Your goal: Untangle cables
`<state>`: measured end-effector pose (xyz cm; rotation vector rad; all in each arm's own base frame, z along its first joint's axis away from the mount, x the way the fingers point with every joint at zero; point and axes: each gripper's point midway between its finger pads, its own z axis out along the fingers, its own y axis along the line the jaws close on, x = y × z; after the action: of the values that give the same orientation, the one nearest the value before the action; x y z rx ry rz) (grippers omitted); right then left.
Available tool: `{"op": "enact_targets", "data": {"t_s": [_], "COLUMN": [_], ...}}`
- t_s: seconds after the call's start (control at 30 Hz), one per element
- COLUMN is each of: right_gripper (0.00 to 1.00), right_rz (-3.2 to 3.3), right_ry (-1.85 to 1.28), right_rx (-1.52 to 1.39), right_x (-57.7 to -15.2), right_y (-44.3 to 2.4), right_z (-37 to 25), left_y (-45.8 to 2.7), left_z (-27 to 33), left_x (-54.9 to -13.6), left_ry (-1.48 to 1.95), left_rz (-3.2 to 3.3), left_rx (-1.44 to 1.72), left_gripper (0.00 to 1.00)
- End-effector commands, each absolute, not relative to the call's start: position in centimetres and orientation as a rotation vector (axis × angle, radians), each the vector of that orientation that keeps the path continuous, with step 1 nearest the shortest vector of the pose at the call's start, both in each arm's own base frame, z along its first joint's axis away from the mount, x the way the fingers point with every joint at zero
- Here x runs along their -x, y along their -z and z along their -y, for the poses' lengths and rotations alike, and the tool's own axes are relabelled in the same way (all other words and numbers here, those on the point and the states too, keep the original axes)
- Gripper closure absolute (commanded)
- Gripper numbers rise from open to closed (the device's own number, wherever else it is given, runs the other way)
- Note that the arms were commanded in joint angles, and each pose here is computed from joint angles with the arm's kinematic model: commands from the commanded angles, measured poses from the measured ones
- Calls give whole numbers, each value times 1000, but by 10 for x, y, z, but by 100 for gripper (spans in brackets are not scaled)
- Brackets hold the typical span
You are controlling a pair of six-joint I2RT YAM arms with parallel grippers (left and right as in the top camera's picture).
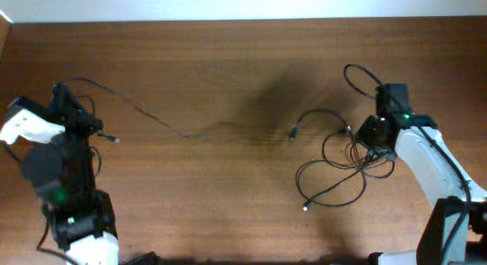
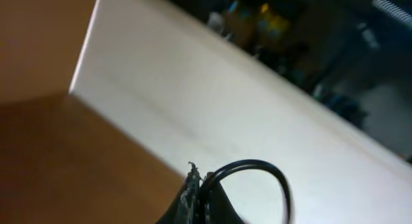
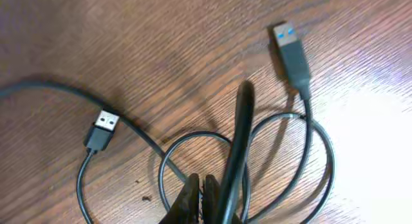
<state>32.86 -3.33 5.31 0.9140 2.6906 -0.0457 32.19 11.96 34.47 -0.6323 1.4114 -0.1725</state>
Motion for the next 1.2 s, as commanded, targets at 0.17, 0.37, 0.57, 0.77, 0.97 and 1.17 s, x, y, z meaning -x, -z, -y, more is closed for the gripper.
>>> {"op": "enact_targets", "data": {"t_s": [0.17, 0.37, 0.57, 0.77, 0.97, 1.17], "right_gripper": [56, 18, 15, 12, 11, 11], "right_rz": [-2774, -2799, -2862, -2910, -2918, -2931], "right_ry": [-435, -491, -356, -346, -342, -338], "right_rx": [-546, -472, -458, -452, -425, -406], "right_x": [-342, -338, -324, -313, -311, -307], "right_y": [-67, -68, -60, -57, -56, -52], "right_z": [-37, -58, -44, -43, -44, -44], "left_y": [-269, -184, -82, -49, -8, 27], "left_z": [11, 84, 85, 67, 76, 86], "left_x": [-382, -405, -360, -324, -312, -301], "left_ry": [868, 825, 690, 413, 394, 389], "left_rz": [-1727, -1981, -2383, -2330, -2388, -2467], "left_rx": [6, -2, 800, 1311, 1517, 1625], "left_gripper": [100, 100, 100, 92, 83, 56]}}
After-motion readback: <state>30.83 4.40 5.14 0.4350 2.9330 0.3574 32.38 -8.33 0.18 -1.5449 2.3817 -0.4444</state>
